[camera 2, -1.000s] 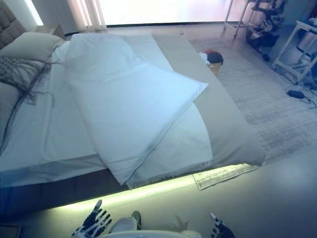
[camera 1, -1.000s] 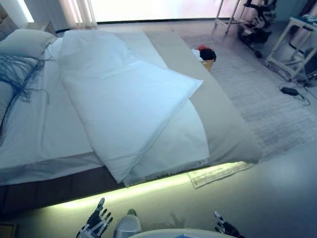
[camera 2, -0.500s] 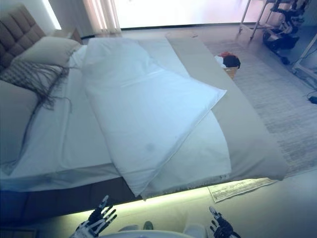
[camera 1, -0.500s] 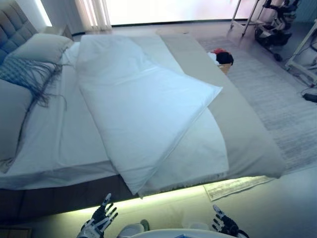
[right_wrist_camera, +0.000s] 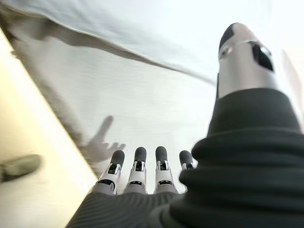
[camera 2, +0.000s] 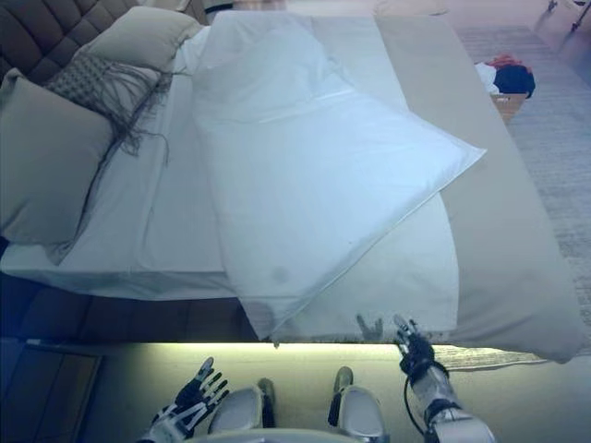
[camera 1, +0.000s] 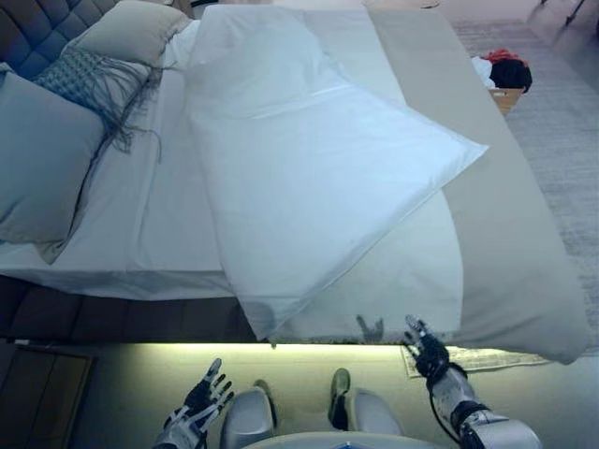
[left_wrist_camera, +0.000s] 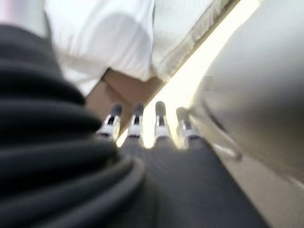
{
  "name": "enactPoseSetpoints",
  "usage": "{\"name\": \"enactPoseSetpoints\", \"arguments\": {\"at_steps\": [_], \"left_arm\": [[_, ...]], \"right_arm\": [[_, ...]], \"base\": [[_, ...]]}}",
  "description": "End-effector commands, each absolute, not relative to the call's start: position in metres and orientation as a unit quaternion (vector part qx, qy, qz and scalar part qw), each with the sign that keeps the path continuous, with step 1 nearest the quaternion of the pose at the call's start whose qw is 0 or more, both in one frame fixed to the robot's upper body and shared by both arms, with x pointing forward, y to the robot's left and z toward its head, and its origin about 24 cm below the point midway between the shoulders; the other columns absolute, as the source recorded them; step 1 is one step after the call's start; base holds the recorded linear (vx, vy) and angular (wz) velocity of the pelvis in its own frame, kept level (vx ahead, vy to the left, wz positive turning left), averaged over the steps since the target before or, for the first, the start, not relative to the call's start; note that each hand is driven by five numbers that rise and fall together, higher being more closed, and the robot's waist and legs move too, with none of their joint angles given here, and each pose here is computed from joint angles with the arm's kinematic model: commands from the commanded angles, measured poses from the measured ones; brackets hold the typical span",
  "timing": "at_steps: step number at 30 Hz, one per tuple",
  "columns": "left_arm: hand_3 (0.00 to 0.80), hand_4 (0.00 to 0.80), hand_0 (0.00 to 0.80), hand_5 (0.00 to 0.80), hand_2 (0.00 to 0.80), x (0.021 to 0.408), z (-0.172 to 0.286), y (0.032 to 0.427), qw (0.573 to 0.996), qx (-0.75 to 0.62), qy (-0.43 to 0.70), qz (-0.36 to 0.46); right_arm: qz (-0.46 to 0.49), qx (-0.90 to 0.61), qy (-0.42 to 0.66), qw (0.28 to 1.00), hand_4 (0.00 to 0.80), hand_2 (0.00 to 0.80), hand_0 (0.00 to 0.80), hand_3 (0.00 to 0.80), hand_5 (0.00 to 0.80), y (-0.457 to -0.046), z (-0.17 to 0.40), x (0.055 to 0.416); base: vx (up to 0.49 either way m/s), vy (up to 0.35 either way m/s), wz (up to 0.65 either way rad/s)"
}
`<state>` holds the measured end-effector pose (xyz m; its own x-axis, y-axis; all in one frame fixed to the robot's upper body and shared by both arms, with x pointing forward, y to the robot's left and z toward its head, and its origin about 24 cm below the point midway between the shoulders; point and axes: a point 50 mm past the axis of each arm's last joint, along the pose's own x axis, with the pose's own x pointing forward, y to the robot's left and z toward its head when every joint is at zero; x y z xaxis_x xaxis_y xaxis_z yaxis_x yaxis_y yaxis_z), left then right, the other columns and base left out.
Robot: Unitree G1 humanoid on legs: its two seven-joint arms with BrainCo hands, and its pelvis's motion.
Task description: Make the bed neatly
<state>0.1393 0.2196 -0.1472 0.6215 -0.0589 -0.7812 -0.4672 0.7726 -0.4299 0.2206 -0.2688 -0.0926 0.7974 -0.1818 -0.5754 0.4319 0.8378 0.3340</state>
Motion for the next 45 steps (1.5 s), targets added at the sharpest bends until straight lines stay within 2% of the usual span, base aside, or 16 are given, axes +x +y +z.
{"name": "enactPoseSetpoints", "arguments": {"at_steps": [1, 4, 9, 15, 25, 45], "left_arm": [[0.000, 0.000, 0.000, 0.000, 0.000, 0.180, -0.130, 0.225, 0.872, -0.279, 0.395, 0.077], [0.000, 0.000, 0.000, 0.000, 0.000, 0.190, -0.123, 0.233, 0.876, -0.283, 0.382, 0.079], [0.000, 0.000, 0.000, 0.000, 0.000, 0.212, -0.108, 0.239, 0.890, -0.285, 0.348, 0.075], [0.000, 0.000, 0.000, 0.000, 0.000, 0.216, -0.104, 0.238, 0.895, -0.301, 0.321, 0.077], [0.000, 0.000, 0.000, 0.000, 0.000, 0.222, -0.093, 0.242, 0.903, -0.328, 0.269, 0.067], [0.000, 0.000, 0.000, 0.000, 0.000, 0.199, -0.091, 0.243, 0.900, -0.375, 0.214, 0.061]], "right_arm": [[-0.175, 0.257, 0.210, 0.927, 0.000, 0.000, 0.000, 0.000, 0.000, -0.277, -0.068, 0.248], [-0.175, 0.303, 0.185, 0.918, 0.000, 0.000, 0.000, 0.000, 0.000, -0.283, -0.054, 0.263], [-0.167, 0.333, 0.106, 0.922, 0.000, 0.000, 0.000, 0.000, 0.000, -0.289, 0.000, 0.314], [-0.181, 0.312, 0.042, 0.932, 0.000, 0.000, 0.000, 0.000, 0.000, -0.318, 0.058, 0.339], [-0.218, 0.270, -0.025, 0.938, 0.000, 0.000, 0.000, 0.000, 0.000, -0.359, 0.142, 0.354], [-0.215, 0.223, -0.142, 0.940, 0.000, 0.000, 0.000, 0.000, 0.000, -0.386, 0.258, 0.350]], "base": [[0.014, 0.075, -0.02], [0.076, 0.027, 0.08], [-0.070, -0.011, 0.06], [-0.045, 0.018, 0.13], [0.021, 0.017, 0.12], [0.048, 0.033, 0.04]]}}
